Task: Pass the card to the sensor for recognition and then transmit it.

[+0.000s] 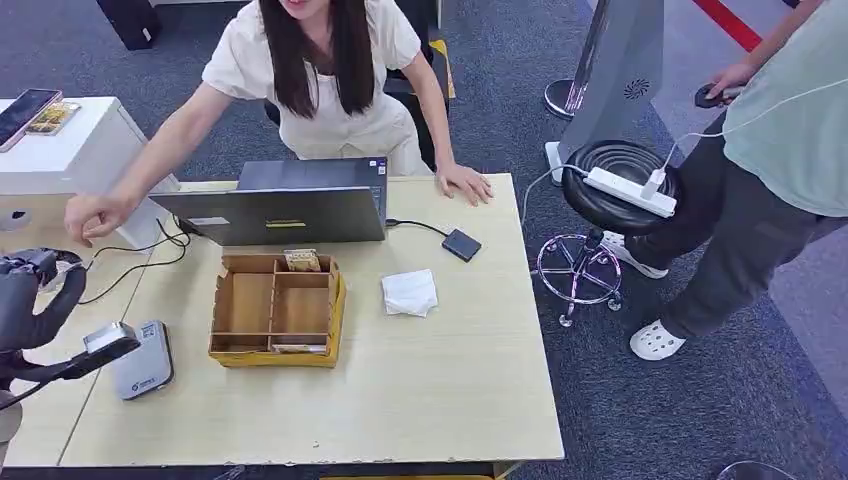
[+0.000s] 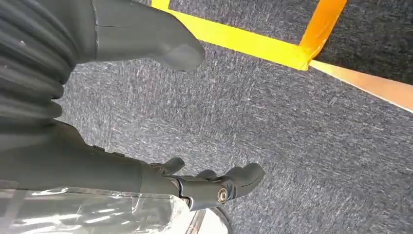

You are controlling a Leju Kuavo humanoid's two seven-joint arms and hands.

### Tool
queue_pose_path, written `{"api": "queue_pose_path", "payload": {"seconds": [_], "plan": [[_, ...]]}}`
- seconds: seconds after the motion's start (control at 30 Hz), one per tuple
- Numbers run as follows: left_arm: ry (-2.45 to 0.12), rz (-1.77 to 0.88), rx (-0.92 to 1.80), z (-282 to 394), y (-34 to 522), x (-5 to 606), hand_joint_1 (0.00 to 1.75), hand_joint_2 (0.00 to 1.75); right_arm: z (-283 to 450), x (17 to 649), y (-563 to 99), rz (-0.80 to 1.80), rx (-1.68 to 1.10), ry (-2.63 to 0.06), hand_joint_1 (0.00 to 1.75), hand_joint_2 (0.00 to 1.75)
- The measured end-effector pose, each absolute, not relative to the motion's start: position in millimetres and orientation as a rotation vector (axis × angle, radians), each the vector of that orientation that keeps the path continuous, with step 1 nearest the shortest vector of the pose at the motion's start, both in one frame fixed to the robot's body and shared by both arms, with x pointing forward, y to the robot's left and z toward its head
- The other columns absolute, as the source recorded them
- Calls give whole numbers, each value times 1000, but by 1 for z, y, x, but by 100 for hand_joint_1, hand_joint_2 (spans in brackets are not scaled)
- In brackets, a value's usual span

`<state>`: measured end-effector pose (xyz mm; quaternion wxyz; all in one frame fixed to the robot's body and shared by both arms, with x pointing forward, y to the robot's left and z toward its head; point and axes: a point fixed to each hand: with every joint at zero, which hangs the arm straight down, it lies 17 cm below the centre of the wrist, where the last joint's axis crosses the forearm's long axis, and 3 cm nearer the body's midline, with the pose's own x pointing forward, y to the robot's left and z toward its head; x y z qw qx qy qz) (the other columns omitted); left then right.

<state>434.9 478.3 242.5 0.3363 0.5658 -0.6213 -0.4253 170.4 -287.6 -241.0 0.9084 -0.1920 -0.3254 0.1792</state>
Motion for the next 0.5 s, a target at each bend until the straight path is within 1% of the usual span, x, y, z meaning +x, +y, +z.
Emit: {"api": "queue_pose_path", "payload": {"seconds": [0.17, 0.3, 0.5], "plan": [[-1645, -1080, 1504, 249, 476, 435, 175, 175, -241, 171, -288, 372, -397, -671, 0, 175], [-1733, -912, 1466, 264, 474, 437, 175, 175, -241, 171, -286, 378, -396, -669, 0, 175], [-1771, -790, 1383, 266, 471, 444, 175, 175, -241, 171, -283, 374, -393, -665, 0, 175]]}}
